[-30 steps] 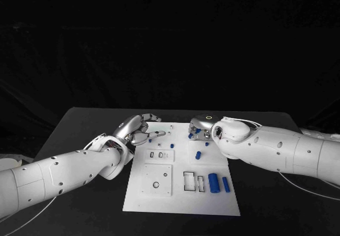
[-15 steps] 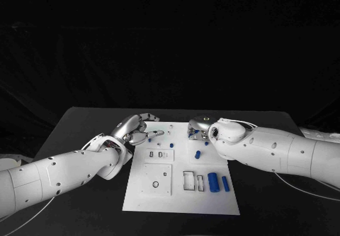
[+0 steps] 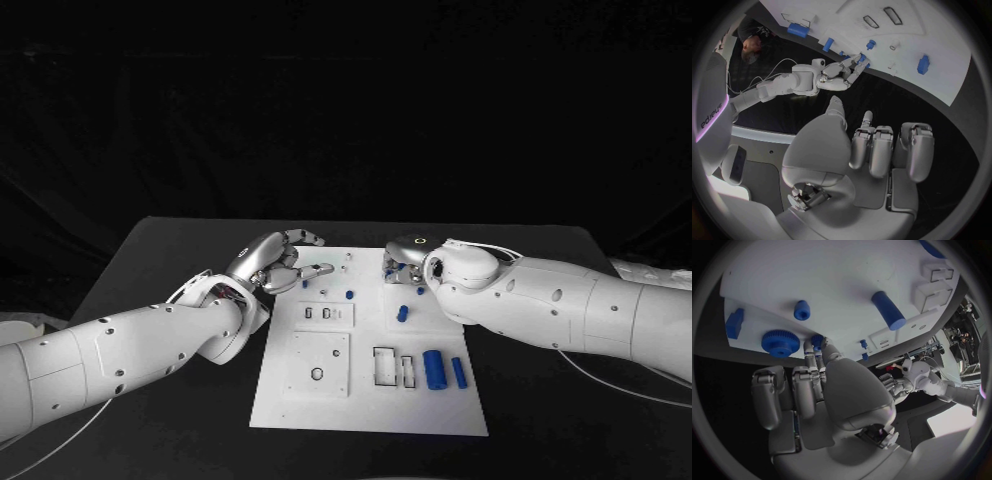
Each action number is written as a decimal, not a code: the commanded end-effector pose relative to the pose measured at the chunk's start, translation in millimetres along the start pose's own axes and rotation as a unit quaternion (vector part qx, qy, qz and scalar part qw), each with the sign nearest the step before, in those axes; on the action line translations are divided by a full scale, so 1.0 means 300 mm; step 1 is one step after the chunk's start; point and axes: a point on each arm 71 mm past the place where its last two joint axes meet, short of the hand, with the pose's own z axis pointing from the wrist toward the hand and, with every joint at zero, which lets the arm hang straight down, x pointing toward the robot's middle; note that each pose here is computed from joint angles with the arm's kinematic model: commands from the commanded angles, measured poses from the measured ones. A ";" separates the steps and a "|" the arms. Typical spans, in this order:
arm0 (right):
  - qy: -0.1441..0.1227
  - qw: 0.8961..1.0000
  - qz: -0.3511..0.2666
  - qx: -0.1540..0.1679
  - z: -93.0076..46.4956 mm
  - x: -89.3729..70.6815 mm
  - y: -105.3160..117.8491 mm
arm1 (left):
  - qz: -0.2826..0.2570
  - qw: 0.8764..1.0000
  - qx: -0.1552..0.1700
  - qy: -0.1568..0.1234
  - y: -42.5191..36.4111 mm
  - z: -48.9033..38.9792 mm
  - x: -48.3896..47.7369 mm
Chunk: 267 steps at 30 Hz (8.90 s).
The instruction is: Assemble the parts on the task board
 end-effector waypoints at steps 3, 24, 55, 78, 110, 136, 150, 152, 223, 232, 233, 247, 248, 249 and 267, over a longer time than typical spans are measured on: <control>0.009 1.000 -0.010 0.008 -0.002 0.011 -0.006 | -0.001 1.000 0.000 -0.004 -0.003 0.003 -0.002; 0.008 1.000 -0.011 0.003 -0.004 0.013 -0.001 | 0.003 1.000 0.003 -0.003 -0.004 0.003 -0.001; -0.122 0.990 0.049 -0.050 -0.014 -0.050 0.022 | 0.009 1.000 0.007 -0.002 -0.006 0.001 -0.003; -0.160 0.984 0.045 -0.061 0.077 -0.103 0.079 | 0.014 1.000 0.010 -0.004 -0.008 0.001 -0.004; -0.153 0.986 0.017 -0.068 0.125 -0.106 0.122 | 0.018 1.000 0.014 -0.016 -0.025 0.000 -0.035; -0.155 0.986 0.000 -0.062 0.135 -0.108 0.116 | 0.019 1.000 0.015 -0.013 -0.026 0.001 -0.035; -0.142 0.988 -0.003 -0.055 0.139 -0.102 0.109 | 0.022 1.000 0.016 -0.014 -0.026 0.003 -0.040; -0.140 0.989 -0.003 -0.056 0.140 -0.101 0.111 | 0.023 0.999 0.016 -0.014 -0.026 0.003 -0.040; -0.126 0.969 0.213 0.028 -0.156 -0.199 -0.259 | 0.034 0.999 0.013 -0.010 0.001 0.015 -0.038; -0.109 0.984 0.128 0.064 -0.139 -0.148 -0.290 | 0.034 0.999 0.013 -0.010 0.002 0.014 -0.039; -0.107 0.985 0.122 0.065 -0.137 -0.143 -0.291 | 0.034 0.999 0.013 -0.010 0.001 0.014 -0.039; -0.073 0.993 0.063 0.065 -0.101 -0.082 -0.262 | 0.035 0.999 0.012 -0.011 0.006 0.009 -0.045; -0.071 0.993 0.062 0.065 -0.100 -0.079 -0.261 | 0.035 0.999 0.012 -0.011 0.005 0.009 -0.044; -0.070 0.994 0.061 0.065 -0.099 -0.077 -0.260 | 0.035 0.999 0.013 -0.011 0.005 0.009 -0.044; -0.039 0.995 0.057 0.071 -0.075 -0.051 -0.236 | 0.039 0.999 0.010 -0.013 0.013 0.007 -0.049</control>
